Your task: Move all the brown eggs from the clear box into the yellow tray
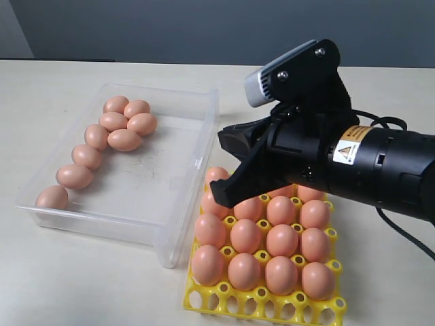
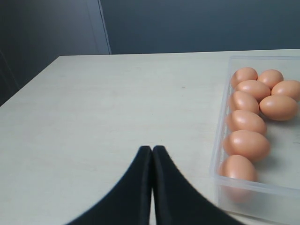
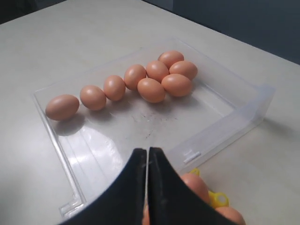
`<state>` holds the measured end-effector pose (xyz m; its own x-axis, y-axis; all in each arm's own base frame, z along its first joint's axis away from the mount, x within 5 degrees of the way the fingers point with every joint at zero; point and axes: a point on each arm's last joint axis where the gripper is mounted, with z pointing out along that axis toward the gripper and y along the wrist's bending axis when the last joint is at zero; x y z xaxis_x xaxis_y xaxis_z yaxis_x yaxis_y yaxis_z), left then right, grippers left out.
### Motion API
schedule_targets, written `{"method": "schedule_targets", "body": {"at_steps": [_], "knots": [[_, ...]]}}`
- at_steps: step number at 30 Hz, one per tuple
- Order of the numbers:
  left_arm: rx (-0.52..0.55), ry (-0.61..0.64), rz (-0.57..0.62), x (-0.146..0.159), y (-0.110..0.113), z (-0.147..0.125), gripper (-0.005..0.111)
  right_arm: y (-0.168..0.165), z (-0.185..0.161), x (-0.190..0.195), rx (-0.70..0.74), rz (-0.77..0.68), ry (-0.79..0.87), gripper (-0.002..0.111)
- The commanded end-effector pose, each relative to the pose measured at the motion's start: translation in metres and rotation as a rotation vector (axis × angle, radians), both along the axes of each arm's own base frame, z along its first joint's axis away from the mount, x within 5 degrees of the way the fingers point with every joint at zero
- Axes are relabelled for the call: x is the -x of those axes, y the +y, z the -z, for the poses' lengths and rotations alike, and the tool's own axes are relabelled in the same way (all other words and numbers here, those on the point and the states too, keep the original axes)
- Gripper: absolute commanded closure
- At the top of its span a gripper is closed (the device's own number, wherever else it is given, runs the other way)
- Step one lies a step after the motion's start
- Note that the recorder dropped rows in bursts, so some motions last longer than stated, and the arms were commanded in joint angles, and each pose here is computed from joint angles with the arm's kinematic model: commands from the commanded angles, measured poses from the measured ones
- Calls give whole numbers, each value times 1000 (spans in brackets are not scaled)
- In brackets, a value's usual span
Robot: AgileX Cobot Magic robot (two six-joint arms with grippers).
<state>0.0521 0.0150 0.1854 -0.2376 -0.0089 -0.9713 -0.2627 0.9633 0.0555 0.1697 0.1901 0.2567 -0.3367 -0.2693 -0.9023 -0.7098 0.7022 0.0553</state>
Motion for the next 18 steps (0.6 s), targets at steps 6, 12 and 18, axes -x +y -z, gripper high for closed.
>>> {"method": "schedule_targets", "body": {"at_steps": [6,12,18], "knots": [[-3,-12,5,0,0,0,106,-2,-3,-1,-16,9,-39,106],[-3,-12,5,0,0,0,106,-2,-3,-1,-20,12,-31,106],[-3,-12,5,0,0,0,106,-1,-1,-1,-7,7,-14,106]]}}
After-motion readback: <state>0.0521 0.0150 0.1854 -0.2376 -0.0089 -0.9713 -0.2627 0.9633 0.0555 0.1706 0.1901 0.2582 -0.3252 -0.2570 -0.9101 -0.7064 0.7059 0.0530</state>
